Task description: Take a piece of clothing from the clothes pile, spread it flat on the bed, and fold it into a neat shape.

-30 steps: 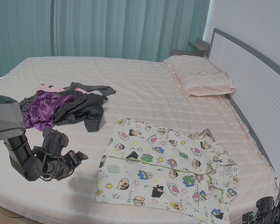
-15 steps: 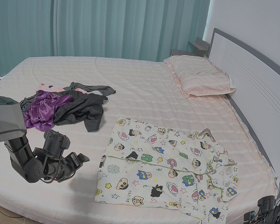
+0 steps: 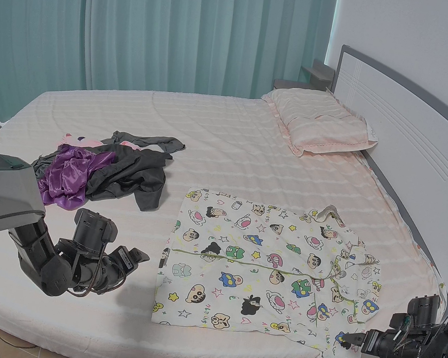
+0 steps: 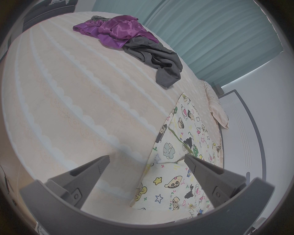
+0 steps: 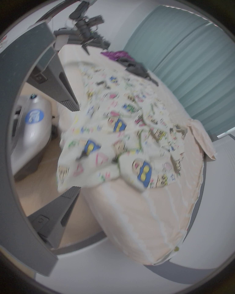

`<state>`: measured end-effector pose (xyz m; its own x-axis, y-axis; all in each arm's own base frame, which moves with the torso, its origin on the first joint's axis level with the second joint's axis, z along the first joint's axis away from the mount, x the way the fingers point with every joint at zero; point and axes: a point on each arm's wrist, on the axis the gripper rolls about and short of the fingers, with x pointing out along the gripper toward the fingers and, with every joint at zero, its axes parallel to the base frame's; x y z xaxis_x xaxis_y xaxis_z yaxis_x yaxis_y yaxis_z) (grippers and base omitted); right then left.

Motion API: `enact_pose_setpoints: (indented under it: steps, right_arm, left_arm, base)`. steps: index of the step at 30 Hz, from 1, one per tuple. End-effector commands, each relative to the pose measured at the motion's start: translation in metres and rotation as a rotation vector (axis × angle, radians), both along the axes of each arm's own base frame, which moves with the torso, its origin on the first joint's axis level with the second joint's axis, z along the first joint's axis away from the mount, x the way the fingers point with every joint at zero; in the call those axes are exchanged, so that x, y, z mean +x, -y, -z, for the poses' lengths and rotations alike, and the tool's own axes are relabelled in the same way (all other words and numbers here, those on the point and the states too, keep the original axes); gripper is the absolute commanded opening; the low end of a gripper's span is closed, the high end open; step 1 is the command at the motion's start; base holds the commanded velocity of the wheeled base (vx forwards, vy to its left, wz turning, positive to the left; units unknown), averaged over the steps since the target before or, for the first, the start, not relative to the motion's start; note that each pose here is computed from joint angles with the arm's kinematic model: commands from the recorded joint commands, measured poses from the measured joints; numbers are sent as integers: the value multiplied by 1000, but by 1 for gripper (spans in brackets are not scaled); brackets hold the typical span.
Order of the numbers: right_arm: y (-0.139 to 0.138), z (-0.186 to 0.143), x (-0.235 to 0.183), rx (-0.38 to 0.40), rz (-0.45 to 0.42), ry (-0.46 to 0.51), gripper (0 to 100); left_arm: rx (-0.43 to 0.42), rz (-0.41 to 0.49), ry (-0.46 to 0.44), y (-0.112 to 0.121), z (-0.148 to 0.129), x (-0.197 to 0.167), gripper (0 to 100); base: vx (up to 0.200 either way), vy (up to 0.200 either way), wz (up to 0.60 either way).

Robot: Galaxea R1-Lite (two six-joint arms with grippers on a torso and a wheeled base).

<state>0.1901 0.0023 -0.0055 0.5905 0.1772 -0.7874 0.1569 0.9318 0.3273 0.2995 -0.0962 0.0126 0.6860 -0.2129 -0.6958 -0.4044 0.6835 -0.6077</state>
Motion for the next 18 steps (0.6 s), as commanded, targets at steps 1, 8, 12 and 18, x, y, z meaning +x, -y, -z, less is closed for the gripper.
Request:
enact_pose_setpoints:
  steps: [1,8,12,18]
  right_arm:
    - [-39,-13,11,130,-62,127,100]
    - [-41,-14,7,159,-85,140,100]
    - [-42,-16,4,162,-91,144,100]
    - [-47,-20,3,173,-108,157,100]
  left_arm:
    - [-12,28,5,11,-2,-2,100]
    - [-4,133,49,58,12,23,100]
    - [18,187,58,74,12,33,100]
    - [62,265,44,101,8,50,100]
  base:
    - [0,0,0]
    - [0,0,0]
    - [0,0,0]
    - [0,0,0]
